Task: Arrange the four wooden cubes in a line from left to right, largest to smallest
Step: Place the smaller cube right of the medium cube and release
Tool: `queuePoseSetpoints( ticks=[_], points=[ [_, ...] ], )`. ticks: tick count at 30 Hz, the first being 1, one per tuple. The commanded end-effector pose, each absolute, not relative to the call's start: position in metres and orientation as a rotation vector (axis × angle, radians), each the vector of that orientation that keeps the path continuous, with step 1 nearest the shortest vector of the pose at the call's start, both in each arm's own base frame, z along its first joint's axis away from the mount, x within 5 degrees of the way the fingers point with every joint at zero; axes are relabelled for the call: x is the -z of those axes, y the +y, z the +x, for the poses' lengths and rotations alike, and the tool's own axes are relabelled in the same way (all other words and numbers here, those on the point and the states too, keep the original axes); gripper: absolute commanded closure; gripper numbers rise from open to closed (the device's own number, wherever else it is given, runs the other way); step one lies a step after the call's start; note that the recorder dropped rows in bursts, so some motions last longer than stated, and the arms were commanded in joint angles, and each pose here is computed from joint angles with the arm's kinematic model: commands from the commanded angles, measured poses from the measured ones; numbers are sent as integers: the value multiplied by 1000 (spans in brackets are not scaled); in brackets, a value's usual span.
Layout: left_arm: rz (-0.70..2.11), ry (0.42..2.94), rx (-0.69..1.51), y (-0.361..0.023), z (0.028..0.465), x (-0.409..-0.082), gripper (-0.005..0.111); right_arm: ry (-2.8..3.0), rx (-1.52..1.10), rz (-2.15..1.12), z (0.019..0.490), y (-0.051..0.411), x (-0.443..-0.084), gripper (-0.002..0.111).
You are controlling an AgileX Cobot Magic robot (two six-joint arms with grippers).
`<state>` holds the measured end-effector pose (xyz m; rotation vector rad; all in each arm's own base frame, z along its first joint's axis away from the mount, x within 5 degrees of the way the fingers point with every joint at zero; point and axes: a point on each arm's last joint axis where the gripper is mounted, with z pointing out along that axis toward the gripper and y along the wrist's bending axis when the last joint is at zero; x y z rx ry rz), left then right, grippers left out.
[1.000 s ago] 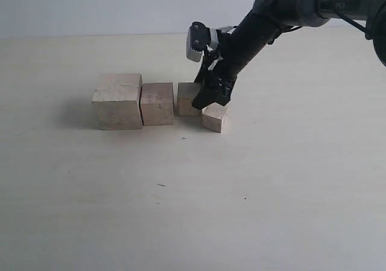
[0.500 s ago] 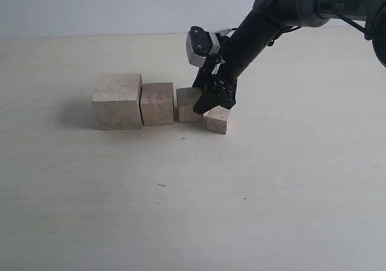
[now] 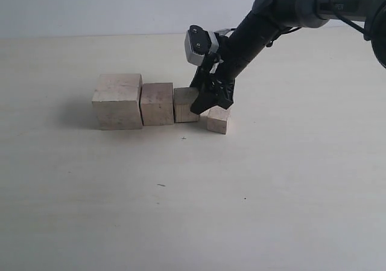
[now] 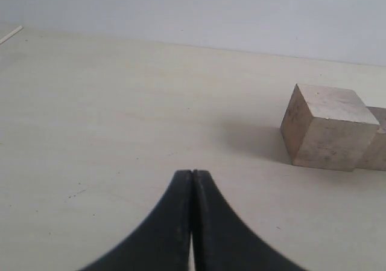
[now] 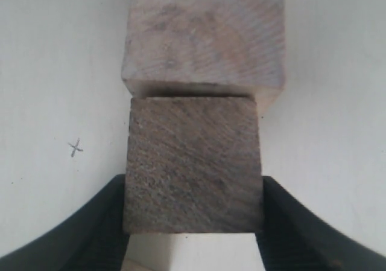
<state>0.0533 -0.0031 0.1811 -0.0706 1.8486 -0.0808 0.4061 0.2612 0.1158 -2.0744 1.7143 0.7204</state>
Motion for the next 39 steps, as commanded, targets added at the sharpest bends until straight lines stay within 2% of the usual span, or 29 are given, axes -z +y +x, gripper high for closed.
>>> queuePoseSetpoints(
  ticks=[1, 14, 17, 20, 25, 29, 31, 39],
  points=[
    [-70, 1839, 88, -3, 53, -181, 107, 1723, -775, -2044, 404, 262, -115, 108],
    [-70, 1839, 88, -3, 53, -181, 107, 1751, -776, -2022, 403, 261, -111, 107],
    [-70, 1839, 88, -3, 53, -181, 107, 1757, -775, -2011, 404, 262, -111, 99],
    [-70, 1839, 88, -3, 53, -181, 107, 1758, -786, -1995, 404, 263, -112, 87],
    [-70, 1839, 88, -3, 53, -181, 107, 1758, -793, -1986, 404, 263, -112, 55],
    [-70, 1839, 88, -3, 53, -181, 107, 1753, -795, -1978, 404, 264, -115, 34],
    [-70, 1839, 88, -3, 53, -181, 107, 1746, -786, -1975, 404, 264, -120, 31],
    [-70, 1839, 88, -3, 53, -181, 107, 1817, -755, -1896, 403, 261, -156, 31]
  ],
)
